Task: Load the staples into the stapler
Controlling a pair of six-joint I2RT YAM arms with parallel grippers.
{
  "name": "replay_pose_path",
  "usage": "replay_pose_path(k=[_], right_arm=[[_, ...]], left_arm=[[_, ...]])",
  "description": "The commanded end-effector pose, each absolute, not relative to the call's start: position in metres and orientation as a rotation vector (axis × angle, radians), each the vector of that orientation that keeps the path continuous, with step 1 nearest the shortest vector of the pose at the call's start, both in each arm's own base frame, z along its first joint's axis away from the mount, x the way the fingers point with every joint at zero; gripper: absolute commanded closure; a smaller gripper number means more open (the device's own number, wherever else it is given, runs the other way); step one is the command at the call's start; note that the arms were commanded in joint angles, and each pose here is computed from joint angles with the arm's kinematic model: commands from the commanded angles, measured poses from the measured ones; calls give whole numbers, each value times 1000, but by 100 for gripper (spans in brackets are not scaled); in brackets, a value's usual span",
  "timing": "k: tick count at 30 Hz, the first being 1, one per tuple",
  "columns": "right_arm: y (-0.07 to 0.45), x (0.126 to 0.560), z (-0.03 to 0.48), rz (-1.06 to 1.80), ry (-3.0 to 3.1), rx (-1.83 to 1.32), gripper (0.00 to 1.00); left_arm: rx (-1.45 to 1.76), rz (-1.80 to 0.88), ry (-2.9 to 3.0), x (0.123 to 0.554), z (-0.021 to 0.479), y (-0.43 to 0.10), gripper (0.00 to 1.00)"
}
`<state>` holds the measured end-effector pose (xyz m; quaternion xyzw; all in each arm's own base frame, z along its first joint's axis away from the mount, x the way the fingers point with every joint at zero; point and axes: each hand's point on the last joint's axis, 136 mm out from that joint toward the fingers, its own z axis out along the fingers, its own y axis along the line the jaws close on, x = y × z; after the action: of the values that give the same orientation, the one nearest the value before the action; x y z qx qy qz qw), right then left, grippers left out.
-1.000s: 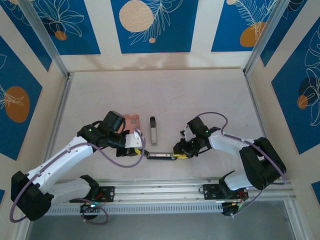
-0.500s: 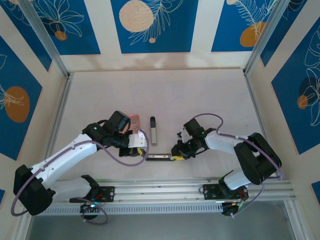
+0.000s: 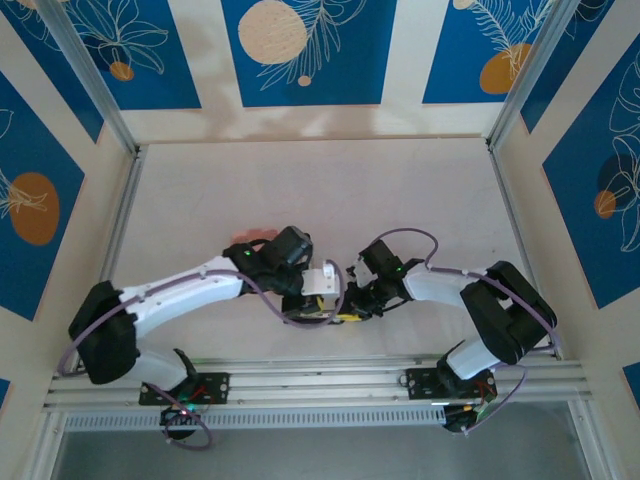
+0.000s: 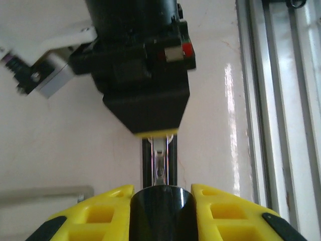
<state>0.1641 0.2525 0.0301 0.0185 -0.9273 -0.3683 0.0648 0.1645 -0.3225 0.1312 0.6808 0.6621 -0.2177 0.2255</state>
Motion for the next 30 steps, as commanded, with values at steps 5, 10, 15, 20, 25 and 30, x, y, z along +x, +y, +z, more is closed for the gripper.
replay_pose_path(k=[5, 10, 15, 20, 25, 30], right_arm=[[262, 163, 27, -1182, -2786, 118, 77], [261, 162, 31, -1255, -2770, 125, 72], [253, 160, 40, -1321, -2773, 118, 66], [233, 159, 42, -1344, -2801, 43, 62], [212, 161, 42, -1297, -2852, -74, 61], [196, 166, 46, -1251, -2916, -161, 60]], left_arm=[[1739, -680, 1688, 182, 157, -386, 94], [1760, -642, 1753, 182, 138, -379, 93], [1785, -592, 1820, 180, 122, -366, 93], [1801, -572, 1866, 178, 111, -358, 93], [1803, -559, 1905, 182, 101, -362, 92], [1856, -551, 1947, 180, 83, -371, 91]])
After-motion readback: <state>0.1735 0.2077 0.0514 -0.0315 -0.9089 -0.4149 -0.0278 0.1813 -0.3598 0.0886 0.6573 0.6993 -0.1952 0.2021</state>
